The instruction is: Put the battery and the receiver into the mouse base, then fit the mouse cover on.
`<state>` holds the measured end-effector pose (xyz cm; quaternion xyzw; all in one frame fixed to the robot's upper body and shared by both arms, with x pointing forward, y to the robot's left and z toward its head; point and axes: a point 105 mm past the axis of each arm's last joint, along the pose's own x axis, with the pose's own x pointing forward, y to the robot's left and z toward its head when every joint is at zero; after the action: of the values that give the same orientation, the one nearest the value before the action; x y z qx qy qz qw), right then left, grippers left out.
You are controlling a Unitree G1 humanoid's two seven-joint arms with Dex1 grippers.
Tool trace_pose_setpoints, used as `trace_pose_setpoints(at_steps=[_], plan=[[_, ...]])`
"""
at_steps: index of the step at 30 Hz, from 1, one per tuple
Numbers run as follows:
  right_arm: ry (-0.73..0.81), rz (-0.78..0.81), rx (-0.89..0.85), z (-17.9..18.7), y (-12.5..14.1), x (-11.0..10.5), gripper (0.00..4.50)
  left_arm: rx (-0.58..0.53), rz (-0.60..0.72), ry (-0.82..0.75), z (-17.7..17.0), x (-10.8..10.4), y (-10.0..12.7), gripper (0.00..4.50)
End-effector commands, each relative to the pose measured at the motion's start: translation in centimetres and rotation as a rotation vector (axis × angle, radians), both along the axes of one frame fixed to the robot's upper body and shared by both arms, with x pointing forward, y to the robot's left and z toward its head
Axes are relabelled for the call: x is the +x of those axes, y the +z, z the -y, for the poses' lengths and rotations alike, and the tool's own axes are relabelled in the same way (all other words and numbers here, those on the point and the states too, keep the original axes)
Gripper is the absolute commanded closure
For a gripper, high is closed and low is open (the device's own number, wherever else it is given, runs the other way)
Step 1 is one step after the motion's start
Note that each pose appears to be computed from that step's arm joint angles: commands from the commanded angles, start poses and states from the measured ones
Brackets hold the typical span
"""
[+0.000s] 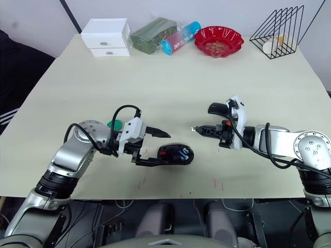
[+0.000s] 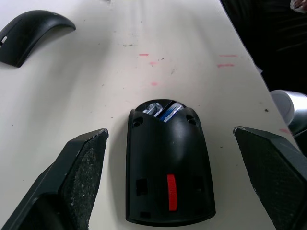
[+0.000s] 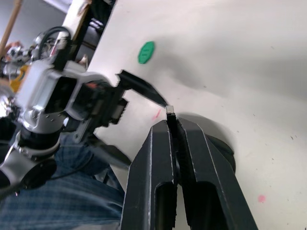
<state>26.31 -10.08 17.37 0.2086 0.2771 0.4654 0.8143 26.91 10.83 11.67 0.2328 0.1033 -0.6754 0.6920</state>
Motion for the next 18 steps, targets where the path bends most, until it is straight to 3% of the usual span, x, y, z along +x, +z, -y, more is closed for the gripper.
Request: trace_pose_setpoints(at_steps=[1,5,10,13,18], plan=[[0.066,0.123,0.006,0.6,1.6,-1.1,4.50,0.006,0.045,-0.013,0.6,-0.1,-0.2,0.04],[0.122,0.275,-0.002,1.6,2.8,-2.2,4.50,0.018,0.054,-0.008,0.6,0.3,-0.7,0.04],[0.154,0.419,-0.182,4.5,0.7,-2.8,4.50,0.017,0.058,-0.017,0.9,0.6,-0.9,0.04],[0.265,0.615,-0.227,5.6,0.2,-3.8,4.50,0.018,0.047,-0.021,1.1,0.9,-1.0,0.04],[0.336,0.728,-0.259,5.8,-0.1,-4.2,4.50,0.029,0.039,-0.044,1.5,1.1,-1.6,0.04]])
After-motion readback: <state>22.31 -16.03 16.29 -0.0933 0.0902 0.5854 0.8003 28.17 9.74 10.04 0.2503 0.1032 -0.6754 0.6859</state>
